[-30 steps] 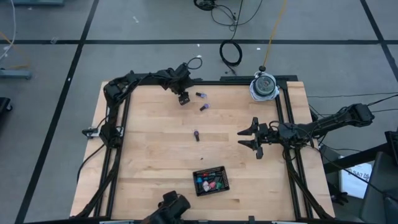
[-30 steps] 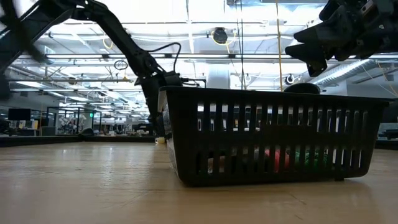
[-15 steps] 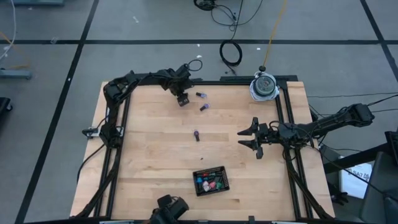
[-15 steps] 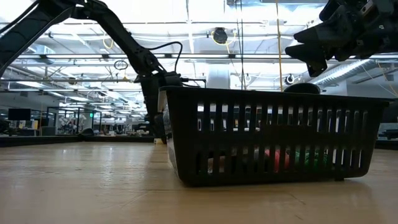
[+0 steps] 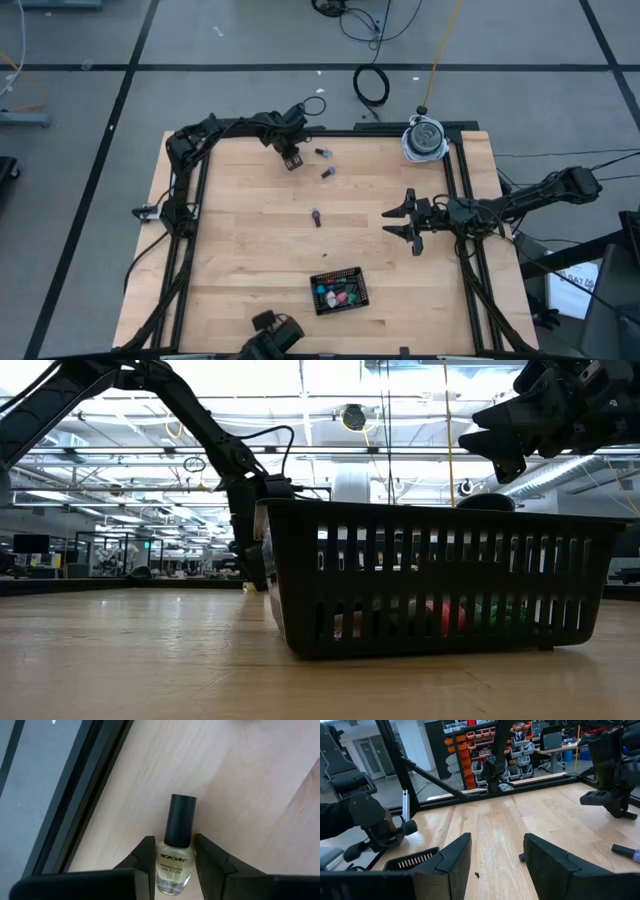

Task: Pick & Place Nail Polish
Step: Put the yellow nail polish bottle into the black bin

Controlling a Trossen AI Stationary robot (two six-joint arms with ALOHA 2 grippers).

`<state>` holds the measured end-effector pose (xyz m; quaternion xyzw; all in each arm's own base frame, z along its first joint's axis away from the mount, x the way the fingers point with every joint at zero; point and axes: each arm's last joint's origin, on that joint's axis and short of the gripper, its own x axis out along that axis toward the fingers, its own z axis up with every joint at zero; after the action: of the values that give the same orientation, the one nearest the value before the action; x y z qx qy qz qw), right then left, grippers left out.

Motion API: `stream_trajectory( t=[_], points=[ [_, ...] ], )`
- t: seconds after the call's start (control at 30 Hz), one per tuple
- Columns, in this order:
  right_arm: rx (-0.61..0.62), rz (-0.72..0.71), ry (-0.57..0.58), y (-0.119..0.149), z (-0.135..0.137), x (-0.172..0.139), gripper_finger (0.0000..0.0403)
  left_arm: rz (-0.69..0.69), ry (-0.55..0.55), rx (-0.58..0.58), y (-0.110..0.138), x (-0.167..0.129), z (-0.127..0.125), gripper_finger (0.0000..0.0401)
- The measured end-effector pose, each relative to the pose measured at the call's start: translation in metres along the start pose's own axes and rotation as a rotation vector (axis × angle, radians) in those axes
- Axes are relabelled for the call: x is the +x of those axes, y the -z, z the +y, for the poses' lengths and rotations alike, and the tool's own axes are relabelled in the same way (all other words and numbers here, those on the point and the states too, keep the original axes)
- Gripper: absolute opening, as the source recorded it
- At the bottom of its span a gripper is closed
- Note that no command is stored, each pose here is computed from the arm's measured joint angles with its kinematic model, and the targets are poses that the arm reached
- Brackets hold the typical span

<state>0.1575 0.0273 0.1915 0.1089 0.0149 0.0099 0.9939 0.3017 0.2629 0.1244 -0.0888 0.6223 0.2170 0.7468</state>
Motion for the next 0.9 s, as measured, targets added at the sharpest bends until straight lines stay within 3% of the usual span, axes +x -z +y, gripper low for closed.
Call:
stream_trajectory(
  t=[0.2,0.4,0.57,0.6,0.63,0.73,0.9],
  points=[
    [0.0,0.0,0.0,0.0,0.0,0.0,0.0169,-0.058,0.074,0.002,-0.001,-0.024,-0.005,0.0087],
    [0.0,0.0,0.0,0.0,0.0,0.0,0.0169,-0.272,0.149,0.06,-0.011,-0.094,-0.029,0.0087],
    [0.0,0.001,0.0,0.0,0.0,0.0,0.0169,-0.456,0.262,0.183,-0.008,-0.156,-0.07,0.0086],
    [0.0,0.001,0.0,0.0,0.0,0.0,0.0169,-0.501,0.293,0.205,-0.007,-0.169,-0.079,0.008],
    [0.0,0.002,0.0,0.0,0.0,0.0,0.0169,-0.553,0.325,0.211,-0.006,-0.179,-0.088,0.0047],
    [0.0,-0.001,0.0,0.0,0.0,0.0,0.0169,-0.704,0.39,0.232,0.002,-0.199,-0.116,0.0004],
    [0.0,0.0,0.0,0.0,0.0,0.0,0.0169,-0.845,0.43,0.262,0.035,-0.213,-0.157,0.0002]
  ],
)
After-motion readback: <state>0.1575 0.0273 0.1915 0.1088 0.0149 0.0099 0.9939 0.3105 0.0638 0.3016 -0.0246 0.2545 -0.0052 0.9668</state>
